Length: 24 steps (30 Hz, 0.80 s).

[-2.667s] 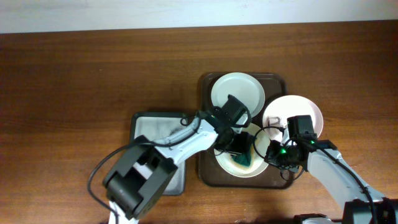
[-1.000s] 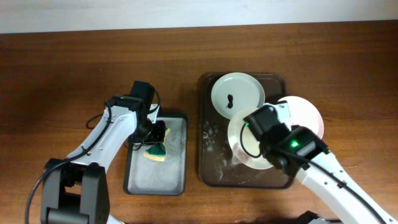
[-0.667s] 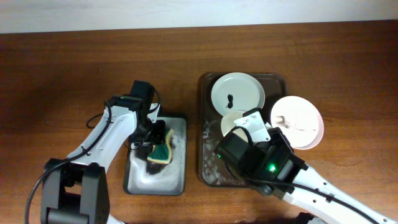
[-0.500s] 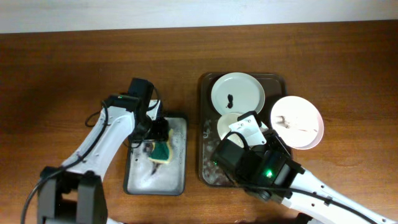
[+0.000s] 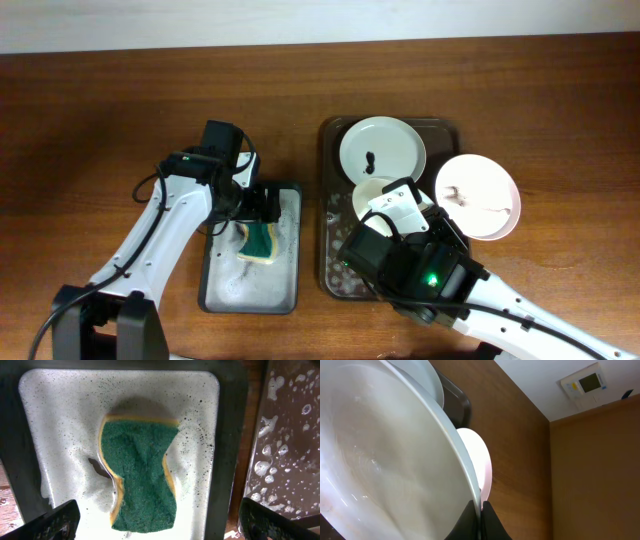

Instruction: Clean dirty plates on tray and stack at the side

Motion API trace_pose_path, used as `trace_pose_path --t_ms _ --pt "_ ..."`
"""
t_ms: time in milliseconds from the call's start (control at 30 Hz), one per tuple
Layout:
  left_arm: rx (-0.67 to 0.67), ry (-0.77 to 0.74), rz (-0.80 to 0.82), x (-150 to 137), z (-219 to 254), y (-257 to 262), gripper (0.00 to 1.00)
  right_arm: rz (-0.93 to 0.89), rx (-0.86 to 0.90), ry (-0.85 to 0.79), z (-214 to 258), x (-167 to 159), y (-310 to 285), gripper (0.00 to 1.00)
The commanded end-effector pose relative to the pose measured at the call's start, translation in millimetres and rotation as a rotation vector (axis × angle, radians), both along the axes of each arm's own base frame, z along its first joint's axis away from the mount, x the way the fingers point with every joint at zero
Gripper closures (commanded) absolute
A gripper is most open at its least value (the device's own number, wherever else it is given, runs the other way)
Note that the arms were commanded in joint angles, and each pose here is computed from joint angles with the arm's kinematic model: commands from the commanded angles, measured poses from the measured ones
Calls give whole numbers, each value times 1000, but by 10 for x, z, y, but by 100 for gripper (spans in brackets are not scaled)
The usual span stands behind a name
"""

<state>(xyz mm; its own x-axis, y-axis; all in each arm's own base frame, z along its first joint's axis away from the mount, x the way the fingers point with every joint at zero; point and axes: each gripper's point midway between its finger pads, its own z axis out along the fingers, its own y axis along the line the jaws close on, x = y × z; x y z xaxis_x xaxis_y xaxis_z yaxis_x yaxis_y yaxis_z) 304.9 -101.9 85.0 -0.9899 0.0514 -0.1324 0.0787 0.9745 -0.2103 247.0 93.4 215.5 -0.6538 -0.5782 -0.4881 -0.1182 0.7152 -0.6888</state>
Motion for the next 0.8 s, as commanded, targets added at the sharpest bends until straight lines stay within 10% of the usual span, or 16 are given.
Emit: trace_pose_path --t_ms 0,567,767 --pt "-22 -28 -10 43 91 -30 0 -7 10 -56 147 26 1 96" --pt "-21 -25 -10 36 90 -29 0 -141 53 -11 -56 46 -161 96" --pt "-21 -25 -10 36 90 -29 0 -319 378 149 -392 21 -213 96"
